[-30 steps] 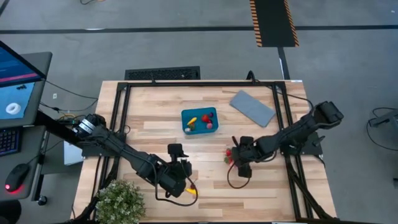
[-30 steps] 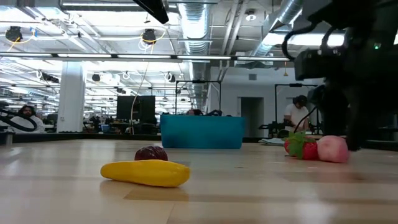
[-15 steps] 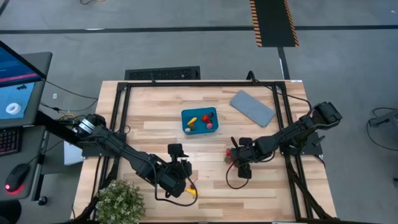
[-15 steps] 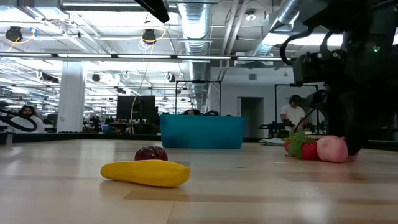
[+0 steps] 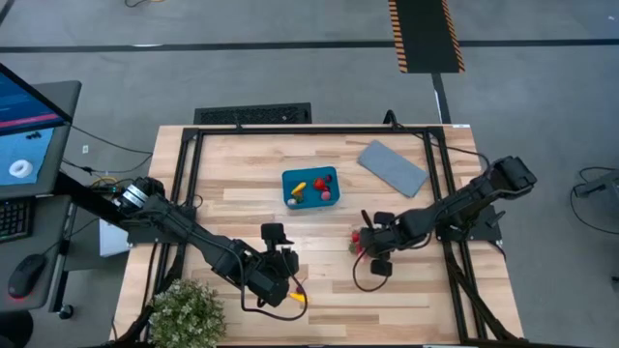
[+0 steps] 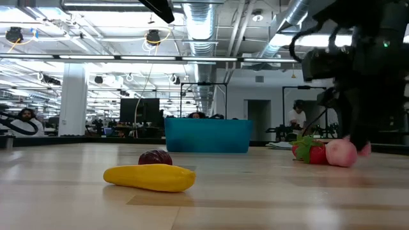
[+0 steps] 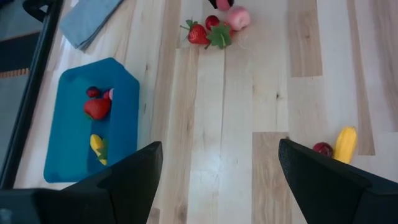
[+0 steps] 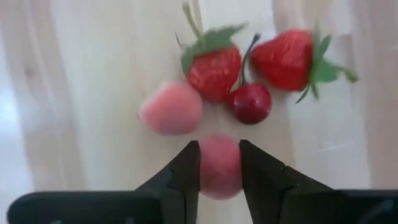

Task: Pick and placing Produce into tupperware
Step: Put the peach into the blue bin

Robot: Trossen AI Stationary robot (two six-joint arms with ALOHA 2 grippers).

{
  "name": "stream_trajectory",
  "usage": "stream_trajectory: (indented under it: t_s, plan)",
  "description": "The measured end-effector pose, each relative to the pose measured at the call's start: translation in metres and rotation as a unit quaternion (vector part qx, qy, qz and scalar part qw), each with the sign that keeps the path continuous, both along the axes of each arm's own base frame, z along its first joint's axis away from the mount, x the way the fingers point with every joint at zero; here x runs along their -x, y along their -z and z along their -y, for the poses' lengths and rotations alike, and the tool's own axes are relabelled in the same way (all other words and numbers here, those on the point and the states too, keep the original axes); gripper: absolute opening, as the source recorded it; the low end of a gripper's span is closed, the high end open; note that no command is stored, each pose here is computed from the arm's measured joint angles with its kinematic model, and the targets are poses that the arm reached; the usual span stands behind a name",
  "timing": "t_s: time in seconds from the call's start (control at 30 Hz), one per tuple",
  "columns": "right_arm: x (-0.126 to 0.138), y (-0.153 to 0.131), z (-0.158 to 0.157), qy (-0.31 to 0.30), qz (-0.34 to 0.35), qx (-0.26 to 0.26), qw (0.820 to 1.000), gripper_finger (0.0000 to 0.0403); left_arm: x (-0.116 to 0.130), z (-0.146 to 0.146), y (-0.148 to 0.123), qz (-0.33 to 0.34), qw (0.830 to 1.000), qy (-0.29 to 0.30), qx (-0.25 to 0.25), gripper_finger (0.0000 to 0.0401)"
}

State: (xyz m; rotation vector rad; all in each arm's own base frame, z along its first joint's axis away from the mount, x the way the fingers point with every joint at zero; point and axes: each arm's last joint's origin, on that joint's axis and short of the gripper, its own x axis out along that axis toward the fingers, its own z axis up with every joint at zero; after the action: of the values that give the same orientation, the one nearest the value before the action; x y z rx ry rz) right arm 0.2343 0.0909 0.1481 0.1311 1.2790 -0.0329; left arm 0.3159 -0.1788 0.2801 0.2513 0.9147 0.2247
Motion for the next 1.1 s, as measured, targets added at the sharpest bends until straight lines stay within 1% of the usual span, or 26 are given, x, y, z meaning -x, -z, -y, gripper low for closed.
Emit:
stream_trajectory:
  t_s: [0.17, 0.3, 0.37, 0.47, 0.53, 0.57, 0.6, 0.63, 0.7, 0.77, 0.83, 0.87, 0.93, 1.0, 1.03, 1.07, 1.1]
  plan:
    - [0.004, -0.023, 0.003, 0.029, 0.059, -0.011, 0.998, 0.0108, 0.001, 0.000, 0.000, -0.005, 1.000, 0.003, -0.002, 0.0311]
    - [0.009, -0.047, 0.006, 0.057, 0.123, -0.024, 0.990, 0.0104, 0.006, -0.004, 0.002, -0.030, 0.999, 0.001, -0.030, 0.0311]
    - [0.012, -0.060, 0.009, 0.071, 0.162, -0.027, 0.984, 0.0111, 0.008, -0.007, 0.003, -0.034, 0.998, -0.008, -0.059, 0.0310]
    - [0.016, -0.079, 0.013, 0.090, 0.226, -0.025, 0.970, 0.0117, 0.011, -0.012, -0.002, 0.000, 0.992, -0.044, -0.115, 0.0310]
    - [0.019, -0.090, 0.016, 0.099, 0.260, -0.027, 0.960, 0.0116, 0.015, -0.020, -0.006, 0.022, 0.991, -0.061, -0.121, 0.0310]
    - [0.021, -0.094, 0.018, 0.102, 0.272, -0.026, 0.956, 0.0114, 0.018, -0.024, -0.006, 0.030, 0.991, -0.065, -0.112, 0.0310]
    - [0.022, -0.098, 0.019, 0.102, 0.284, -0.027, 0.953, 0.0112, 0.019, -0.029, -0.006, 0.041, 0.992, -0.069, -0.092, 0.0310]
    - [0.023, -0.102, 0.020, 0.102, 0.297, -0.032, 0.949, 0.0110, 0.021, -0.032, -0.007, 0.060, 0.994, -0.067, -0.060, 0.0310]
    - [0.026, -0.107, 0.022, 0.103, 0.309, -0.033, 0.945, 0.0109, 0.027, -0.036, -0.011, 0.105, 0.994, -0.040, 0.003, 0.0310]
    - [0.028, -0.112, 0.023, 0.103, 0.321, -0.035, 0.941, 0.0111, 0.037, -0.042, -0.013, 0.158, 0.986, -0.006, 0.046, 0.0310]
    - [0.030, -0.113, 0.024, 0.102, 0.324, -0.032, 0.940, 0.0112, 0.055, -0.059, -0.011, 0.198, 0.976, 0.005, 0.088, 0.0310]
    - [0.030, -0.113, 0.024, 0.103, 0.326, -0.032, 0.939, 0.0112, 0.061, -0.070, -0.010, 0.223, 0.968, 0.006, 0.115, 0.0310]
    - [0.030, -0.114, 0.024, 0.102, 0.327, -0.029, 0.939, 0.0111, 0.077, -0.089, -0.007, 0.287, 0.944, 0.010, 0.163, 0.0310]
    - [0.029, -0.115, 0.024, 0.102, 0.335, -0.032, 0.936, 0.0110, 0.093, -0.103, -0.007, 0.350, 0.912, 0.043, 0.212, 0.0310]
    - [0.029, -0.115, 0.024, 0.101, 0.338, -0.033, 0.935, 0.0109, 0.102, -0.108, -0.004, 0.368, 0.898, 0.063, 0.232, 0.0310]
    - [0.028, -0.117, 0.023, 0.099, 0.346, -0.035, 0.932, 0.0109, 0.111, -0.113, -0.002, 0.385, 0.887, 0.074, 0.244, 0.0310]
    - [0.026, -0.119, 0.023, 0.098, 0.357, -0.039, 0.928, 0.0109, 0.119, -0.118, 0.000, 0.405, 0.877, 0.071, 0.247, 0.0310]
